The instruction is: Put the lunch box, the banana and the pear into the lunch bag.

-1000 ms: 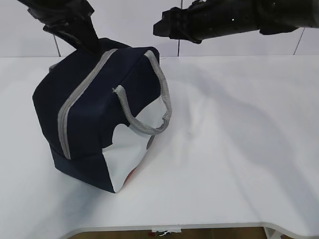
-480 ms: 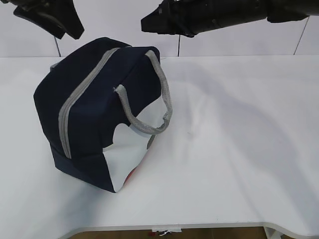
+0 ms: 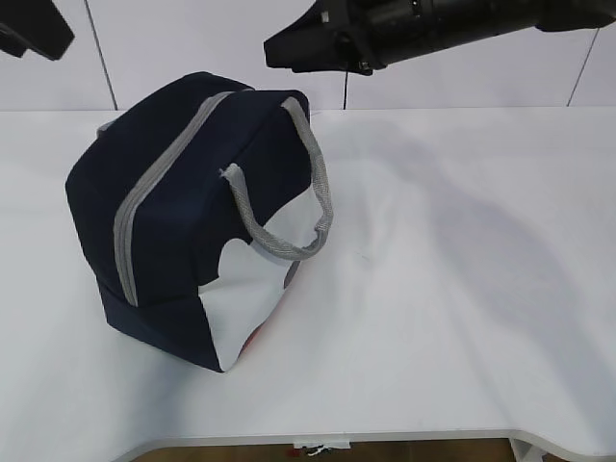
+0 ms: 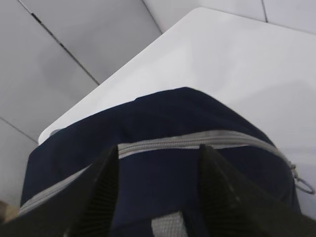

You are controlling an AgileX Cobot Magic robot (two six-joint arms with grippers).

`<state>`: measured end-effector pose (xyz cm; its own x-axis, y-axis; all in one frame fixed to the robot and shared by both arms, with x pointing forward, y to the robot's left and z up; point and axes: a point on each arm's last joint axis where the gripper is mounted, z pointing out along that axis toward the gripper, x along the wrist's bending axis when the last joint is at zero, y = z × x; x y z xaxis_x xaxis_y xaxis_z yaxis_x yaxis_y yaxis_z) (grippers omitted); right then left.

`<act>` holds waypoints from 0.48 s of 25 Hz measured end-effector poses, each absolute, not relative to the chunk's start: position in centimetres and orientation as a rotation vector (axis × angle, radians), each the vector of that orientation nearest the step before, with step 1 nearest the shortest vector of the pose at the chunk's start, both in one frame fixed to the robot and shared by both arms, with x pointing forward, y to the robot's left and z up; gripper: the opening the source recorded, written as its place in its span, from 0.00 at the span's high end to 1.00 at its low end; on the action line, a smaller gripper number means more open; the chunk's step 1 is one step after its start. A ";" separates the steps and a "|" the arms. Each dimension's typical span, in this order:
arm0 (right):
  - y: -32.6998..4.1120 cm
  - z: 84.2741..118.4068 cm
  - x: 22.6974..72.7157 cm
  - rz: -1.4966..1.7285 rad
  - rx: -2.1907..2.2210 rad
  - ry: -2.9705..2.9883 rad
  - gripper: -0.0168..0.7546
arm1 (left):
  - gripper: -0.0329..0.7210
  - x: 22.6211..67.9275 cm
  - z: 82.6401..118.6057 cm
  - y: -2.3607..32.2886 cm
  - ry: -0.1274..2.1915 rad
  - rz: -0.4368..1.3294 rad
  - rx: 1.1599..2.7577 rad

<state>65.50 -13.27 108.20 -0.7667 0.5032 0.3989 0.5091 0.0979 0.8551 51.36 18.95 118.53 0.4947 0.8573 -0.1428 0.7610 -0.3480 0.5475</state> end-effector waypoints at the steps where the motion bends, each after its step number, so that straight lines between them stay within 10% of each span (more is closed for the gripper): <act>1: -13.5 108.2 65.4 -1.801 -1.045 -2.316 0.44 | 0.52 50.5 118.9 19.3 1.319 0.241 2.178; 12: -15.0 112.5 63.0 -1.885 -0.862 -2.359 0.47 | 0.63 41.8 119.4 22.4 1.288 0.325 2.152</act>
